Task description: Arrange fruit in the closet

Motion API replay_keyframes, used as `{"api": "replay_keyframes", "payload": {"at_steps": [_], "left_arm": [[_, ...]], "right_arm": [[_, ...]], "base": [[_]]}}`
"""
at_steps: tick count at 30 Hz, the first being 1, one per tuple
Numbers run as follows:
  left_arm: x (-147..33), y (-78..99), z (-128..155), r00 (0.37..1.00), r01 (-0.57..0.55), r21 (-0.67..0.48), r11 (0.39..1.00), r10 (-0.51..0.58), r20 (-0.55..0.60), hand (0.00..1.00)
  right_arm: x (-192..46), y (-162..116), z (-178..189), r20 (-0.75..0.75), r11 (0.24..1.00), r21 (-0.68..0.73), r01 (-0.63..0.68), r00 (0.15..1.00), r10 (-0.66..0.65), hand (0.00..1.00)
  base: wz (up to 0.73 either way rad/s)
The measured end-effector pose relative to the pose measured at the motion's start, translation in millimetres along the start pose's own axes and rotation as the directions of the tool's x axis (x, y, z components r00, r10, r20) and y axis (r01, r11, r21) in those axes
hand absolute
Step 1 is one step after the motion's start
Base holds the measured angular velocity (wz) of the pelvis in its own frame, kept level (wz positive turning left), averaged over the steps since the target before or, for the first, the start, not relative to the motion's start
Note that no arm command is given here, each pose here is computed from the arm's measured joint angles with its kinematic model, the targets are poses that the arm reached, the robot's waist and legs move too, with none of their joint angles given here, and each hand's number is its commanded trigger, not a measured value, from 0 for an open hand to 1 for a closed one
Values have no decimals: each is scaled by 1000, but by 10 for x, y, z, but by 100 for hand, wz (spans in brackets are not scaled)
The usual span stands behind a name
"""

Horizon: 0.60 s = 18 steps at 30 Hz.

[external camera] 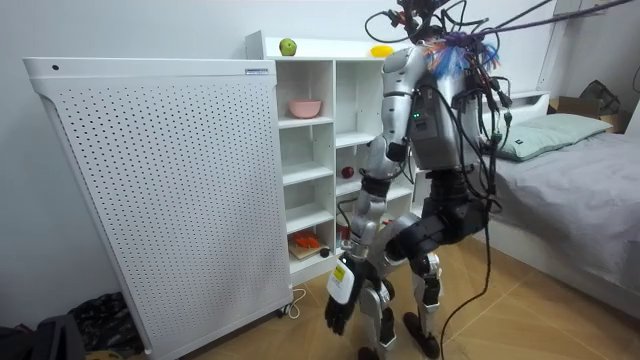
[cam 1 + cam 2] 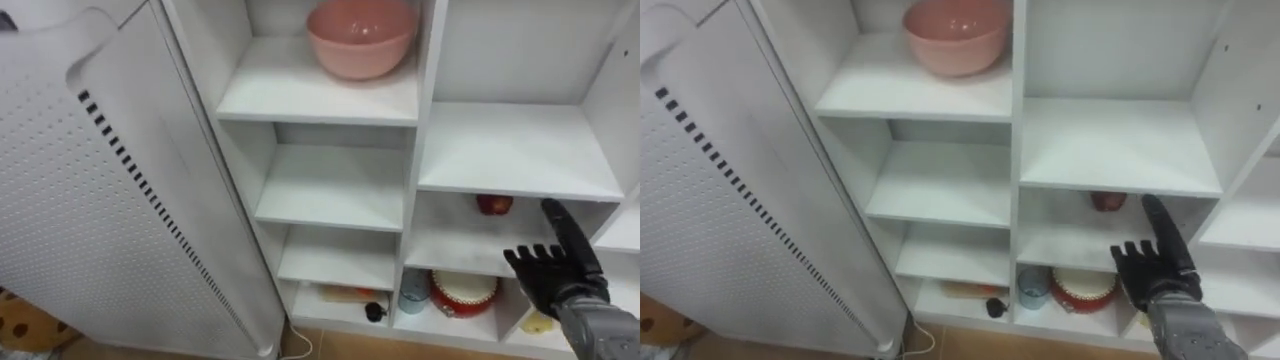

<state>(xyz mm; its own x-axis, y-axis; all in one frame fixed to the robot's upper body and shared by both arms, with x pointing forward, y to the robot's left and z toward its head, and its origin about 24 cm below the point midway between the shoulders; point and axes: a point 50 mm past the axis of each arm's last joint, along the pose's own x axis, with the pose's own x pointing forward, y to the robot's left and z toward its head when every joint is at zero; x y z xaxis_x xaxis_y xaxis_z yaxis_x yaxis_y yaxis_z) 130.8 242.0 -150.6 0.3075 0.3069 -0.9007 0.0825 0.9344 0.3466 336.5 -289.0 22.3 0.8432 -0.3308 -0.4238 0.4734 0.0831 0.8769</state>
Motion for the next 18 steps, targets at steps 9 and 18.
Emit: {"api": "replay_keyframes", "payload": {"at_steps": [9, 18], "left_arm": [[10, 136, 6, 999, 37, -117, 992, -35, 15, 0], [-20, 274, -414, 999, -19, -135, 991, 13, -41, 0]], "right_arm": [[-542, -1623, 206, -51, 874, -364, 322, 930, -363, 0], [-1512, -2759, 273, -137, 574, -698, 428, 707, -694, 0]], "base": [[-3], [-4]]}}
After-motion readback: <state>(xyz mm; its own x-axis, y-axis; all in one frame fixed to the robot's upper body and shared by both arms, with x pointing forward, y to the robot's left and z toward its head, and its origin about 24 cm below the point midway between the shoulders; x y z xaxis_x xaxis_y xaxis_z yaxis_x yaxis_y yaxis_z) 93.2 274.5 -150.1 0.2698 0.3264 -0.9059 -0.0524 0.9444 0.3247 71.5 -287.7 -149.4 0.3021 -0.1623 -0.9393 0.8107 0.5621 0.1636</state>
